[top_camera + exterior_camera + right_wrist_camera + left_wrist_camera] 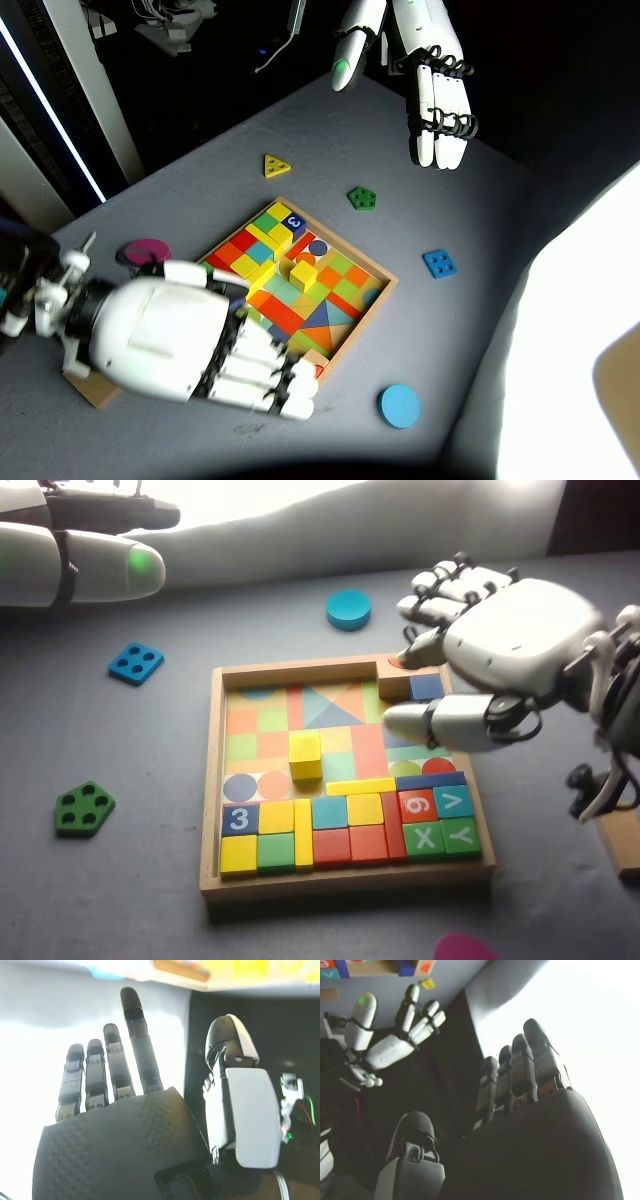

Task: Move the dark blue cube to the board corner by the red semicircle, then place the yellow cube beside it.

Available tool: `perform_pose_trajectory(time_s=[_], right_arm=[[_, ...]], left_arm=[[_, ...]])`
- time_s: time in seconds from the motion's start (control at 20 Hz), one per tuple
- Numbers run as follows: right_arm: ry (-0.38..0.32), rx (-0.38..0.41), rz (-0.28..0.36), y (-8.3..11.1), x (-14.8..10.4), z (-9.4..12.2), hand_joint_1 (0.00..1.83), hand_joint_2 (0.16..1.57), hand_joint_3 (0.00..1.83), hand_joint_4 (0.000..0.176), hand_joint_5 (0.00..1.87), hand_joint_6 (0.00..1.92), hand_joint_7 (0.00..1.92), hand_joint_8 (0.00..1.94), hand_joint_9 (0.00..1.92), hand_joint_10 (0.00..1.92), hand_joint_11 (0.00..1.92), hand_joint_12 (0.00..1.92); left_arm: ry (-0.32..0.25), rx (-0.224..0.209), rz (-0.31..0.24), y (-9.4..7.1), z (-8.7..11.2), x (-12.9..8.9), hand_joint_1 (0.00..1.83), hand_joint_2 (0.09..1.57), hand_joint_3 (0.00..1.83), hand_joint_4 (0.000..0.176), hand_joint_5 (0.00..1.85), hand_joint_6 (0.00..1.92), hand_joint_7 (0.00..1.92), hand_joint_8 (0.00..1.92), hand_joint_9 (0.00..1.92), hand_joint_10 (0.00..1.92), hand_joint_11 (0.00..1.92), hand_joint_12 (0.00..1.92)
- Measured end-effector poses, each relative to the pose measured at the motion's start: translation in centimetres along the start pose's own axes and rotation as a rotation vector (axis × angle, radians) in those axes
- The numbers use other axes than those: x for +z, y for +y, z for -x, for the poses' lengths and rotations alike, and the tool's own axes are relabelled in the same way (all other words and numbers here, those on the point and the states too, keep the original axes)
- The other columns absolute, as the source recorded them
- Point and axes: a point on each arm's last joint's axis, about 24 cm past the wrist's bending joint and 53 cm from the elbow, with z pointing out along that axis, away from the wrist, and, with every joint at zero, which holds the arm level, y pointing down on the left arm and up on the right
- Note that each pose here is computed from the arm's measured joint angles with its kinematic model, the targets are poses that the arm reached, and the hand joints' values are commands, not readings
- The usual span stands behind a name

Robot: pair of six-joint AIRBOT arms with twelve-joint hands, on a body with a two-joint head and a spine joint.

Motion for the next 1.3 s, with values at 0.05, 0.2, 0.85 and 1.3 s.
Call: perform_pose_trajectory(time_s=[0.05,0.2,0.85,1.3], right_arm=[[0.013,0.011,0.012,0.7,0.0,-0.6,0.0,1.19,0.0,0.0,0.63,0.0,0.17,0.01,0.01,0.0,0.0,0.0],[0.047,0.036,0.078,4.2,0.5,-2.3,0.0,1.18,0.0,0.0,0.63,0.01,0.16,0.01,0.0,0.0,0.0,0.0],[0.13,0.204,0.074,6.2,2.8,-5.4,0.0,1.18,0.0,0.0,0.62,0.0,0.16,0.0,0.0,0.0,0.0,0.0],[0.161,0.172,0.085,6.6,2.6,-6.8,0.0,1.19,0.0,0.0,0.64,0.01,0.16,0.0,0.01,0.0,0.0,0.0]], left_arm=[[-0.001,0.0,0.0,0.0,0.0,0.0,0.0,1.25,0.0,0.02,0.14,0.0,0.09,0.0,0.08,0.0,0.0,0.45],[0.001,0.0,-0.001,0.0,0.0,0.0,0.0,1.24,0.0,0.022,0.14,0.0,0.09,0.0,0.09,0.0,0.0,0.47],[-0.007,-0.001,0.005,0.2,0.3,0.0,0.0,1.25,0.0,0.019,0.14,0.0,0.1,0.01,0.08,0.01,0.0,0.48],[-0.003,-0.001,0.003,0.2,0.2,0.0,0.0,1.24,0.0,0.024,0.15,0.0,0.1,0.0,0.08,0.0,0.0,0.46]])
